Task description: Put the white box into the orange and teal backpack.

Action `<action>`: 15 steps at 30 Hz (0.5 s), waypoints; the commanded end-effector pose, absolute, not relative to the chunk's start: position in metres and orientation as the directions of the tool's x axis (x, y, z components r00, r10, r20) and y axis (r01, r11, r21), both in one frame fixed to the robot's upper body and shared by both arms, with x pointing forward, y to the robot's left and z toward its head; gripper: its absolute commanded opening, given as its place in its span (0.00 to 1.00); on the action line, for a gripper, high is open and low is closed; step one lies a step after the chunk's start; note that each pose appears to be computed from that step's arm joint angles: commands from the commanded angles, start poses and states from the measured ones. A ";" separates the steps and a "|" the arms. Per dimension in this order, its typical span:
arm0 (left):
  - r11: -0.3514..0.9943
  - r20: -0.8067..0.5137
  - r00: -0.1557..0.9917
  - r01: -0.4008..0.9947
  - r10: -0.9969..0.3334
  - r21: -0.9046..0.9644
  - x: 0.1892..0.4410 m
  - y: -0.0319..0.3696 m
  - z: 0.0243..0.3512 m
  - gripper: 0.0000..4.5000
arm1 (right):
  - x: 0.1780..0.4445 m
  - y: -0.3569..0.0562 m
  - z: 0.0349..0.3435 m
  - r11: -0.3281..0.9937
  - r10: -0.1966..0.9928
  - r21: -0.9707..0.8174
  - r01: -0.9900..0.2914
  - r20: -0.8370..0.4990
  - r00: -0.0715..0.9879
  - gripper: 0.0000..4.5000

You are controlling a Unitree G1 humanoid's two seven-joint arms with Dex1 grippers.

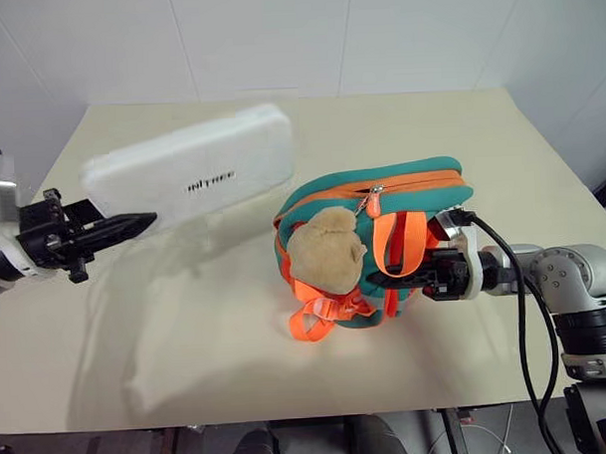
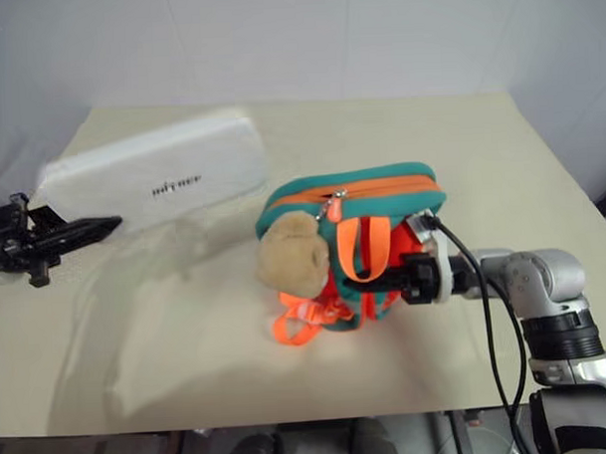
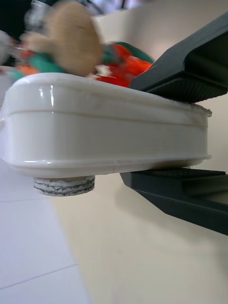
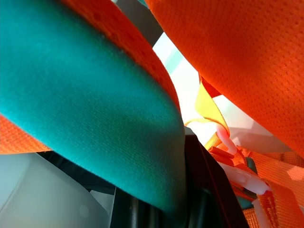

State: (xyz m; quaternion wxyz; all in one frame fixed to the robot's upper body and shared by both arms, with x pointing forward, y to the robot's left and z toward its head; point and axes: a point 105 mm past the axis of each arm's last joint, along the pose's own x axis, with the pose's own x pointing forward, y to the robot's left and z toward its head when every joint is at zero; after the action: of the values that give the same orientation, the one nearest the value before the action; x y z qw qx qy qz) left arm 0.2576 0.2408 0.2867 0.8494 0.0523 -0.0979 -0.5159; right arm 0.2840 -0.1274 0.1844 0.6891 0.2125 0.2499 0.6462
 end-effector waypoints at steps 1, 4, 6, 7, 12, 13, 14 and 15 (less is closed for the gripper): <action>0.384 0.170 0.354 0.900 -0.920 0.207 0.238 0.223 0.305 0.31 | 0.286 -0.124 0.189 0.052 0.998 0.599 -0.799 -0.061 0.019 0.12; 0.324 0.133 0.303 0.928 -0.944 0.185 0.231 0.208 0.301 0.31 | 0.287 -0.123 0.189 0.047 0.998 0.597 -0.801 -0.062 0.013 0.12; 0.304 0.108 0.289 0.936 -0.951 0.178 0.229 0.203 0.297 0.31 | 0.287 -0.123 0.189 0.046 0.998 0.597 -0.801 -0.063 0.010 0.12; 0.301 0.092 0.289 0.937 -0.953 0.179 0.229 0.201 0.295 0.31 | 0.287 -0.122 0.189 0.046 0.998 0.596 -0.802 -0.063 0.010 0.12; 0.340 0.002 0.351 0.907 -0.936 0.249 0.242 0.209 0.282 0.31 | 0.287 -0.124 0.190 0.044 0.998 0.594 -0.803 -0.064 0.006 0.12; 0.351 -0.014 0.369 0.894 -0.929 0.277 0.246 0.212 0.280 0.31 | 0.287 -0.125 0.190 0.043 0.998 0.594 -0.804 -0.065 0.006 0.12; 0.357 -0.023 0.380 0.886 -0.925 0.296 0.249 0.213 0.278 0.31 | 0.287 -0.126 0.191 0.043 0.998 0.593 -0.804 -0.065 0.005 0.12; 0.361 -0.035 0.392 0.876 -0.919 0.321 0.253 0.216 0.276 0.31 | 0.286 -0.127 0.192 0.040 0.998 0.591 -0.806 -0.068 0.000 0.12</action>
State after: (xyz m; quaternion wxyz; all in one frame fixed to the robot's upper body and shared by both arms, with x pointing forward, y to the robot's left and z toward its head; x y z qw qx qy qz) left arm 0.2464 0.2102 0.2772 0.8143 0.1043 -0.0781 -0.5656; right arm 0.2875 -0.1253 0.1822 0.6817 0.2096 0.2539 0.6534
